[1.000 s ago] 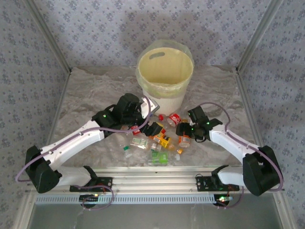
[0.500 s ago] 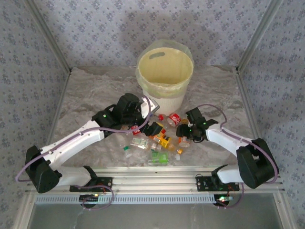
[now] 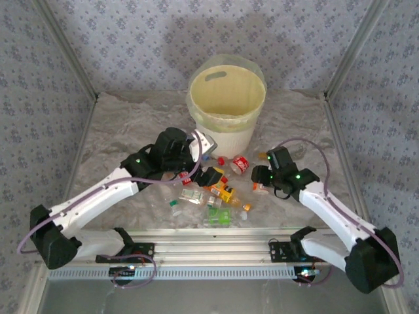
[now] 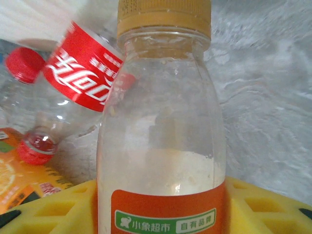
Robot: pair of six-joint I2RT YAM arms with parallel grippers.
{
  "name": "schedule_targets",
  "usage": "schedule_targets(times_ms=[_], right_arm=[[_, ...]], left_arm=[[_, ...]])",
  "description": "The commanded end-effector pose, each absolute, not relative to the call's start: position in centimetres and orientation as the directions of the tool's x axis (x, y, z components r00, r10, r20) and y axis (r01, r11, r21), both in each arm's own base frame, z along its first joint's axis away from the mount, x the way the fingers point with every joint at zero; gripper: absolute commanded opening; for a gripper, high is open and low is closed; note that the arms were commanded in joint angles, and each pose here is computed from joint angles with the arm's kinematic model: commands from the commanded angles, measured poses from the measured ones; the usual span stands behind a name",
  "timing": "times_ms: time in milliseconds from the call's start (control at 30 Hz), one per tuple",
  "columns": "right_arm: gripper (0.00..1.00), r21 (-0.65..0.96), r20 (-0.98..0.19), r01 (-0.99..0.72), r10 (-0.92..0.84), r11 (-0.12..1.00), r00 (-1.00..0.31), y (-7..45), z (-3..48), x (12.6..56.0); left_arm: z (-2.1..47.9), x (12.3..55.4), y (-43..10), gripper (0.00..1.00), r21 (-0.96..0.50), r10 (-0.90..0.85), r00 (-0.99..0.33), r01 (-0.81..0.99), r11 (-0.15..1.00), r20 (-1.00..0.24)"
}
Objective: Put the plastic bottles in the bin
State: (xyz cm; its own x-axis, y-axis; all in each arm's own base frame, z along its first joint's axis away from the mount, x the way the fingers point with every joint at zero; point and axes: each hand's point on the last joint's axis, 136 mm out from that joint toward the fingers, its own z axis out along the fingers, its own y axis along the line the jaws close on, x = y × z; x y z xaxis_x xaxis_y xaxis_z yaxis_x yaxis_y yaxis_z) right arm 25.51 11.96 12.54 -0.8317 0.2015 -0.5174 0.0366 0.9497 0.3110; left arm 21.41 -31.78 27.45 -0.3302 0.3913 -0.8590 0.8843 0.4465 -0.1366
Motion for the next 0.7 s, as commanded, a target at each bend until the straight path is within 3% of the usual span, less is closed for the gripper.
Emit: schedule_targets(times_ms=[0,433,667], right_arm=[[0.54,0.281,-0.603,0.026,0.198,0.959,-0.773,10.8,16.8,26.0],[0.54,0.278,-0.857,-0.186,0.156,0.943,-0.492,12.6,34.5,29.4],[0.54,0.244,-0.913,-0.259,0.131,0.935,-0.385,14.8,40.7,32.5]], left_arm=[[30.7,20.1,-31.8,0.99,-0.144,0.307,-0.268,0.917,0.371,-0.913],[35.9,19.9,-29.8,1.0,-0.18,0.054,-0.207,0.931,0.317,-0.977],[37.8,20.1,-28.1,1.0,-0.126,-0.033,-0.123,0.921,0.368,-0.992]])
